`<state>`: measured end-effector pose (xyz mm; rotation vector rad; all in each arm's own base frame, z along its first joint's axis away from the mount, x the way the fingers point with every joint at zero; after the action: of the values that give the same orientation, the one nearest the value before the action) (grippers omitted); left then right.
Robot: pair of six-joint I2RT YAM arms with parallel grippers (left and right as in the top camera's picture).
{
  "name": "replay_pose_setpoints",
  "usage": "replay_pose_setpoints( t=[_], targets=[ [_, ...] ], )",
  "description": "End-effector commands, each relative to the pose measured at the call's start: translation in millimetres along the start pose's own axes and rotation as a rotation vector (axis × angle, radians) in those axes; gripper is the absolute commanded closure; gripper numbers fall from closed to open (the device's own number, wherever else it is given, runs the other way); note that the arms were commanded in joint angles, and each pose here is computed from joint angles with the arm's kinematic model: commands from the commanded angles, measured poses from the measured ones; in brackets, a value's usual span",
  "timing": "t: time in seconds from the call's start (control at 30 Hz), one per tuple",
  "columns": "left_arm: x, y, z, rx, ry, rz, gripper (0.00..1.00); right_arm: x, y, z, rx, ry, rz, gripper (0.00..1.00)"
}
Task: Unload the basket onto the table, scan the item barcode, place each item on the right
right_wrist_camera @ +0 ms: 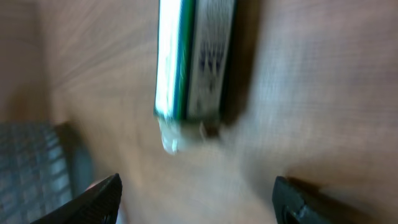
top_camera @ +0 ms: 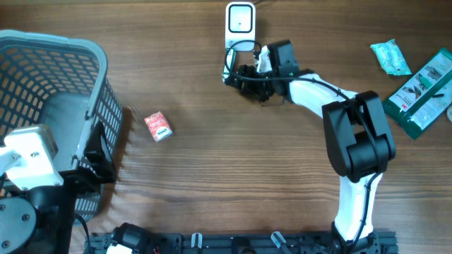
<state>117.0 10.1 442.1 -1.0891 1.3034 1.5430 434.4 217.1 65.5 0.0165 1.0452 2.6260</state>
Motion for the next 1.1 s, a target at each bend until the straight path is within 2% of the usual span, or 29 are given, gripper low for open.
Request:
replay_pose_setpoints(
  t=[0.0, 0.13, 0.27, 0.37, 0.47, 0.5, 0.53, 0.6, 0.67, 0.8, 0.9, 1.0, 1.07],
  targets=[
    [-1.3, 1.3, 1.6, -0.009, 0.014, -0.007, 0.0, -11.1, -5.2, 20.2, 0.299, 0.165, -0.231, 0.11],
    [-1.3, 1.3, 1.6, -0.009, 0.014, -0.007, 0.0, 2.4, -12.7, 38.7, 0.545, 0.23, -0.474, 0.09],
    [-1.3, 1.3, 1.6, -0.009, 0.014, -0.007, 0.0, -6.0, -27.4, 26.7, 0.567, 0.183, -0.581, 0.21],
    [-1.3, 1.3, 1.6, -0.009, 0.014, -0.007, 0.0, -13.8, -42.9, 12.2, 0.558, 0.185, -0.598, 0.27],
    [-1.3, 1.3, 1.6, -0.009, 0.014, -0.007, 0.0, -11.5, -54.5, 8.9, 0.562, 0.239, -0.565, 0.27],
    [-1.3, 1.3, 1.6, -0.009, 0.014, -0.007, 0.0, -10.8, -56.7, 5.9, 0.569, 0.242, -0.558, 0.33],
    [-1.3, 1.3, 1.6, -0.009, 0.014, -0.007, 0.0, -11.0, -56.8, 4.2, 0.572, 0.238, -0.555, 0.52],
    [-1.3, 1.3, 1.6, -0.009, 0.014, -0.007, 0.0, -12.1, -55.7, 1.0, 0.571, 0.227, -0.535, 0.8],
    [-1.3, 1.3, 1.6, -0.009, 0.014, -0.007, 0.0, -14.0, -54.7, 4.2, 0.561, 0.224, -0.505, 0.93],
    [-1.3, 1.3, 1.6, -0.009, 0.014, -0.007, 0.0, -7.6, -39.8, 46.1, 0.51, 0.303, -0.288, 0.95],
    [-1.3, 1.3, 1.6, -0.009, 0.014, -0.007, 0.0, 12.8, 10.9, 83.6, 0.494, 0.267, -0.072, 0.95],
    [-1.3, 1.3, 1.6, -0.009, 0.014, -0.007, 0.0, 46.6, 52.1, 86.7, 0.502, 0.012, 0.131, 0.95],
    [-1.3, 1.3, 1.6, -0.009, 0.014, -0.007, 0.0, 63.7, 57.2, 96.8, 0.405, -0.189, 0.257, 0.96]
  ],
)
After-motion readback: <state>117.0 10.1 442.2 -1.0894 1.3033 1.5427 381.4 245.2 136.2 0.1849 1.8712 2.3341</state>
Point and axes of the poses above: each gripper's point midway between its finger pads, its own y axis back along the fingers, its own z axis along the line the jaws close on, x = y × z, the point moved 6 cm from there along y, back along the fingers, and after that the axes turned 7 degrees about -y, right-handed, at the moved point
